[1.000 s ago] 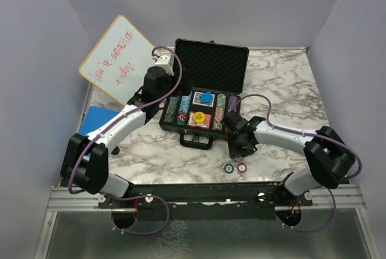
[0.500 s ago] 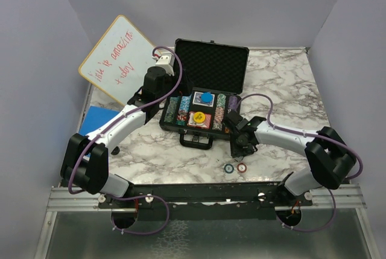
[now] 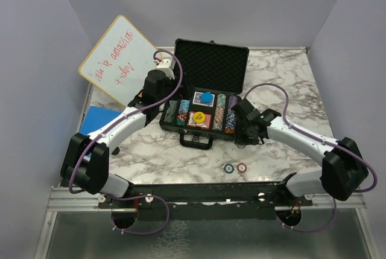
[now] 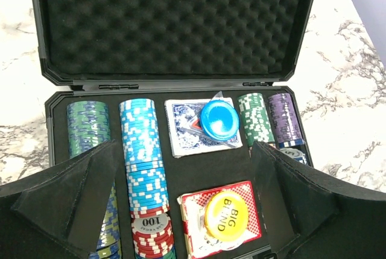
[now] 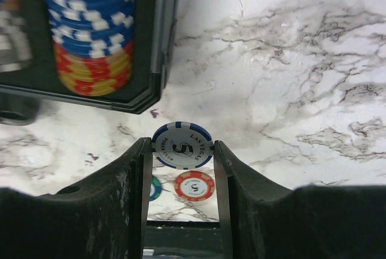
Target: Pack up texas hold em set
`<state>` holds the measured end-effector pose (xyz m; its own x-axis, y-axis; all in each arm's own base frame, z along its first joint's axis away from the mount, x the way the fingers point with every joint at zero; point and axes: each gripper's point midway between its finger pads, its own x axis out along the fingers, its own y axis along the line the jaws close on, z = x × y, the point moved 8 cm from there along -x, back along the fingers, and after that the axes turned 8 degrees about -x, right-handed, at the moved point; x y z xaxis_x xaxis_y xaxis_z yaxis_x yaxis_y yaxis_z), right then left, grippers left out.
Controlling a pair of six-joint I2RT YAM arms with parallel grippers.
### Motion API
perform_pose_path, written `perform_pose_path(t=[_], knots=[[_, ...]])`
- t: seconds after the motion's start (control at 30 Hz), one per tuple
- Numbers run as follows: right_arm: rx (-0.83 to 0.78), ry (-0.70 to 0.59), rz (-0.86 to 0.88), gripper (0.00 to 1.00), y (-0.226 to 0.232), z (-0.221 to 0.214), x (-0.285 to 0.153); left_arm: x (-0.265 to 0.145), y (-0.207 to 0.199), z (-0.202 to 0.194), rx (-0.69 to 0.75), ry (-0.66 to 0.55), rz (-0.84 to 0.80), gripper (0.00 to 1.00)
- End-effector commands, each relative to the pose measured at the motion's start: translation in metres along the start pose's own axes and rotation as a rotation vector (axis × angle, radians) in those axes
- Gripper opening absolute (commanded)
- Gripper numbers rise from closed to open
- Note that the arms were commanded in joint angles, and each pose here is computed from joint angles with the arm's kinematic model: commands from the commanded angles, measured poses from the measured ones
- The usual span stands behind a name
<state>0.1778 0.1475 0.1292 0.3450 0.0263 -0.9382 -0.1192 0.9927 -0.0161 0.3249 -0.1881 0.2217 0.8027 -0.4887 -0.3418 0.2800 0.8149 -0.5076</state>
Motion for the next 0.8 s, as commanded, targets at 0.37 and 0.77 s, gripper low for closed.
perform_pose_path(t=[0.37, 0.77], knots=[[0.196, -0.346, 0.195, 0.45, 0.008, 0.105, -0.07, -0.005, -0.03, -0.018, -0.006, 0.042, -0.236, 0.93], [0.464, -0.365, 0.364, 0.45, 0.026, 0.144, -0.059, 0.002, -0.088, -0.047, -0.093, 0.122, -0.549, 0.9]])
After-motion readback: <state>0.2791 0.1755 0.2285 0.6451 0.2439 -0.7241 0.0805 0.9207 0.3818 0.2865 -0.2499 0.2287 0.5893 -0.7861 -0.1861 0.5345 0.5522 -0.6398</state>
